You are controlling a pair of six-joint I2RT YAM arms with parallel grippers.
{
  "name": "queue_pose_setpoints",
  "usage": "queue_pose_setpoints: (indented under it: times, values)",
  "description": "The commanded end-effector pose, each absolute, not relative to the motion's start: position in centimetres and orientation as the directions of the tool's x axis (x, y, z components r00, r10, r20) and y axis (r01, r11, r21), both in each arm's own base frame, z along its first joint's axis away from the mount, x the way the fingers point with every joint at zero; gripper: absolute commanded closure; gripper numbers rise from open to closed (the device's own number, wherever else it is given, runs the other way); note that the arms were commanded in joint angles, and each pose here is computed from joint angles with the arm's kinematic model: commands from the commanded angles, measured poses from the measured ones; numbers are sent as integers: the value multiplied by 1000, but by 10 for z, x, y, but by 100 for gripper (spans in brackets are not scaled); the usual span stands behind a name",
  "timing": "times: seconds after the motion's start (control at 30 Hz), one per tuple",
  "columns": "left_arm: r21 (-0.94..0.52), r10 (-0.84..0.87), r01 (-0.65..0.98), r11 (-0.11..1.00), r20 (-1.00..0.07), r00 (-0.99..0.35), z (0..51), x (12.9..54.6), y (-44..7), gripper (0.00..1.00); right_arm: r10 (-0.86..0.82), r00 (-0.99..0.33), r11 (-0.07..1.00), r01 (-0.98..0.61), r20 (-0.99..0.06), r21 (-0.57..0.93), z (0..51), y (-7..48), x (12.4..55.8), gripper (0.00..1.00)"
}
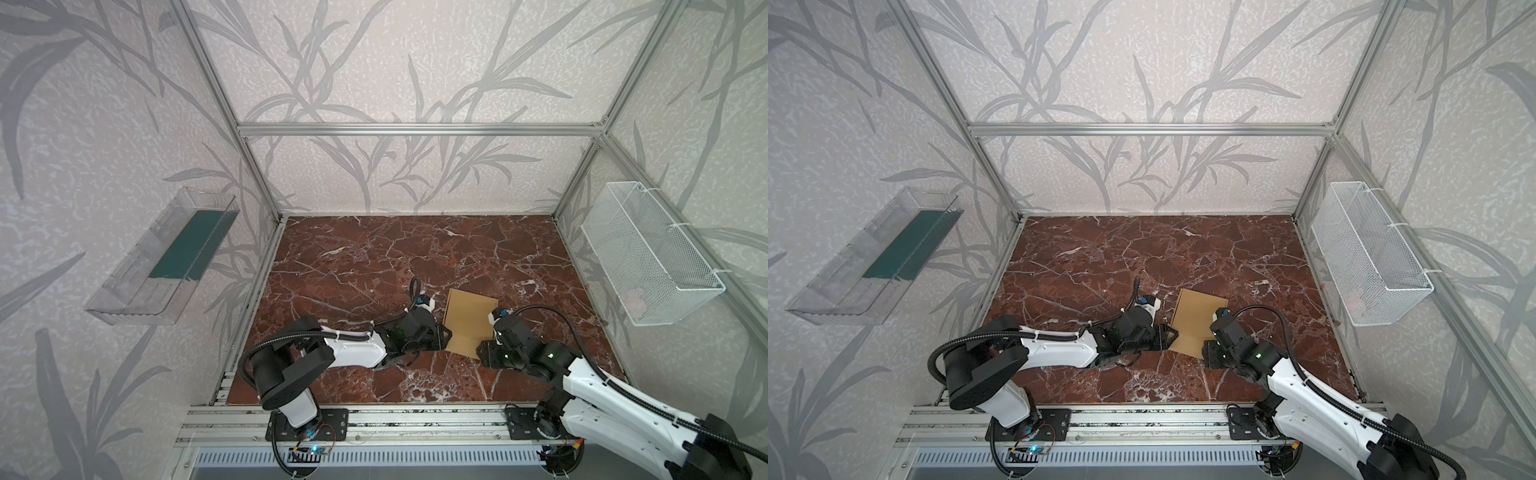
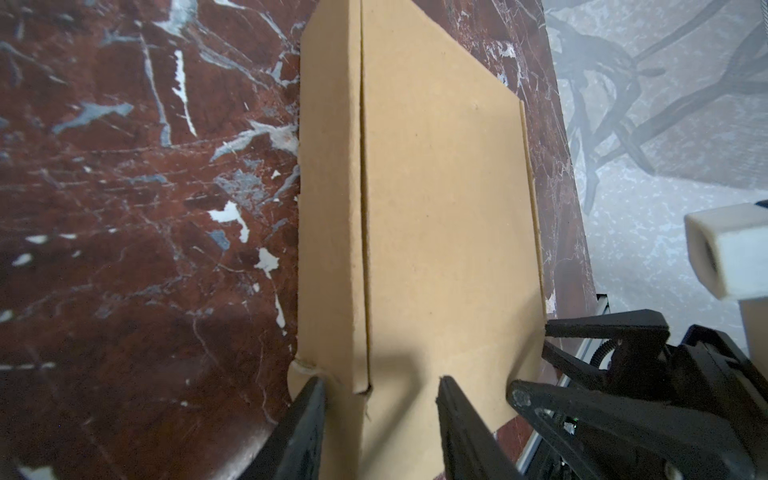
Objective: Fold the paper box
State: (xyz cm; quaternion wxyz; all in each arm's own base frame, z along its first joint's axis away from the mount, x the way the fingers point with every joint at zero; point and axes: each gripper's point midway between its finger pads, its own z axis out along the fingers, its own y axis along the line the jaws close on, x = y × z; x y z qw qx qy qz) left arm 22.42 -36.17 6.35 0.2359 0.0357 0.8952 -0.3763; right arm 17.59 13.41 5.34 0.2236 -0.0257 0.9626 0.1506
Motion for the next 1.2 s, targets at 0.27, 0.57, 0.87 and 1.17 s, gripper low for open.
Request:
queue_pose_setpoints:
  times: [0.27,0.57,0.87,1.17]
  values:
    - [-697,-125,241,675,-430,-894,62,225,-373,54,27,-885,945,-129,-464,302,60,142,187,42]
    - [-718,-127,232,656,-408,-904,60,221,-378,55,27,-887,944,-130,-462,305,59,142,187,45]
    - [-711,-141,221,667,-412,-900,57,220,-372,55,24,-886,945,-131,-464,299,60,140,188,47]
    - [-720,-160,209,662,-407,-899,53,219,-370,57,27,-886,944,-129,-462,303,60,140,187,50]
